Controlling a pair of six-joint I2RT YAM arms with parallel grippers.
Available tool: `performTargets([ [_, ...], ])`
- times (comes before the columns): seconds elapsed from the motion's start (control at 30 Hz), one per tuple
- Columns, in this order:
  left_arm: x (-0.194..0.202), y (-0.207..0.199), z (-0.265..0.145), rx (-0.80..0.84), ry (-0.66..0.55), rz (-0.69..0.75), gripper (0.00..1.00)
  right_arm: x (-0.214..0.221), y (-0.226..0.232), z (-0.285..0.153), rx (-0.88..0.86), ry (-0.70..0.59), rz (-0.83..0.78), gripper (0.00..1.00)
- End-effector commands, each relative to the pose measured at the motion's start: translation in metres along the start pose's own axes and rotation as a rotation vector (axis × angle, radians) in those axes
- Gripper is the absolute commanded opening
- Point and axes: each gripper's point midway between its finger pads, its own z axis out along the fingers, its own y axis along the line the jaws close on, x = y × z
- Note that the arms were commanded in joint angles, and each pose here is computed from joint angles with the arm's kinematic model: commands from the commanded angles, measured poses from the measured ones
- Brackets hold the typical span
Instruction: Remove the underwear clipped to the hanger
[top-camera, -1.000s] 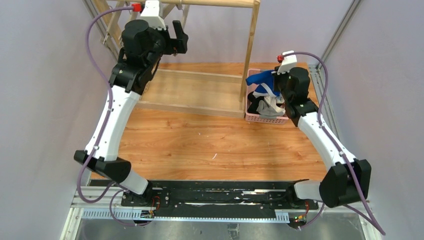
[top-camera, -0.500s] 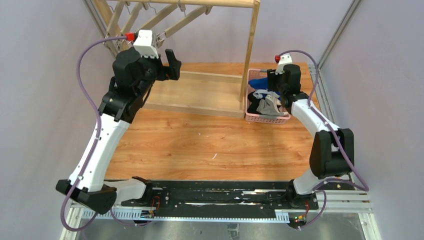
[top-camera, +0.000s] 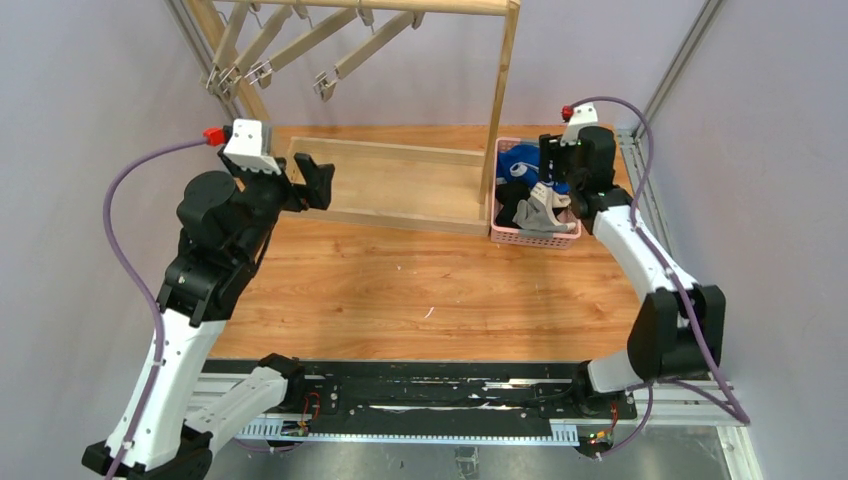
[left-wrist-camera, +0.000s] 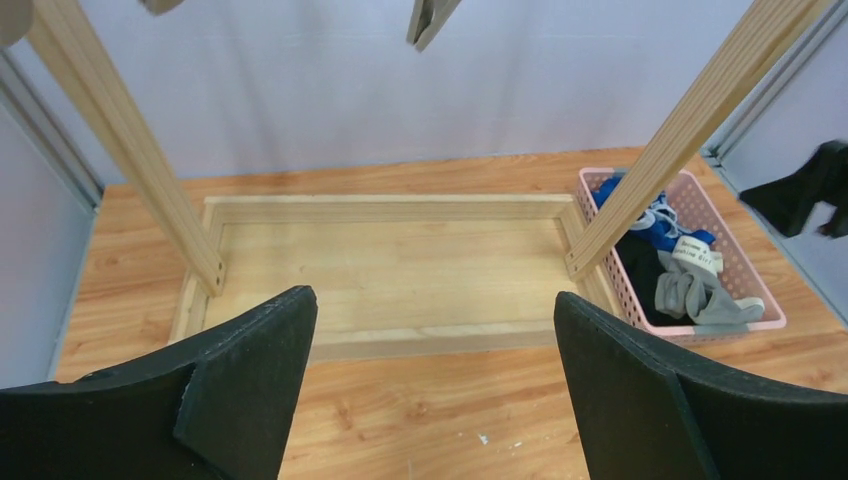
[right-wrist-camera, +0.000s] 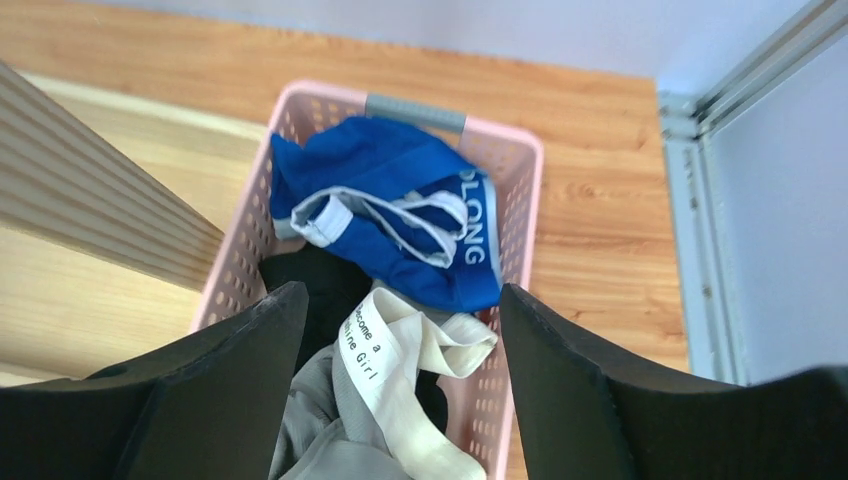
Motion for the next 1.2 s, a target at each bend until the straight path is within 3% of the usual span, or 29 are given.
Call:
performTargets([
  [0.0, 0.019, 0.015, -0.011, -0.057, 0.033, 0.025, 0.98, -0.019, -0.020, -0.040, 0.074, -0.040, 0.026, 0.72],
  [0.27, 0.070, 0.035, -0.025, -0.145, 0.095, 0.010, 0.98, -0.010, -0.031, -0.125, 0.121, -0.123, 0.072, 0.75],
  [0.53, 0.088, 0.071, -0.068, -0.306, 0.015, -0.028, 0.98, 0.011, -0.034, -0.191, 0.132, -0.225, 0.144, 0.75],
  [0.87, 0.110, 0.087, -0.091, -0.368, 0.040, -0.006, 0.98, 0.040, -0.039, -0.210, 0.168, -0.232, 0.178, 0.76],
  [1.17, 0.129, 0.092, -0.091, -0.394, 0.083, -0.002, 0.98, 0.037, -0.044, -0.216, 0.190, -0.242, 0.179, 0.76],
])
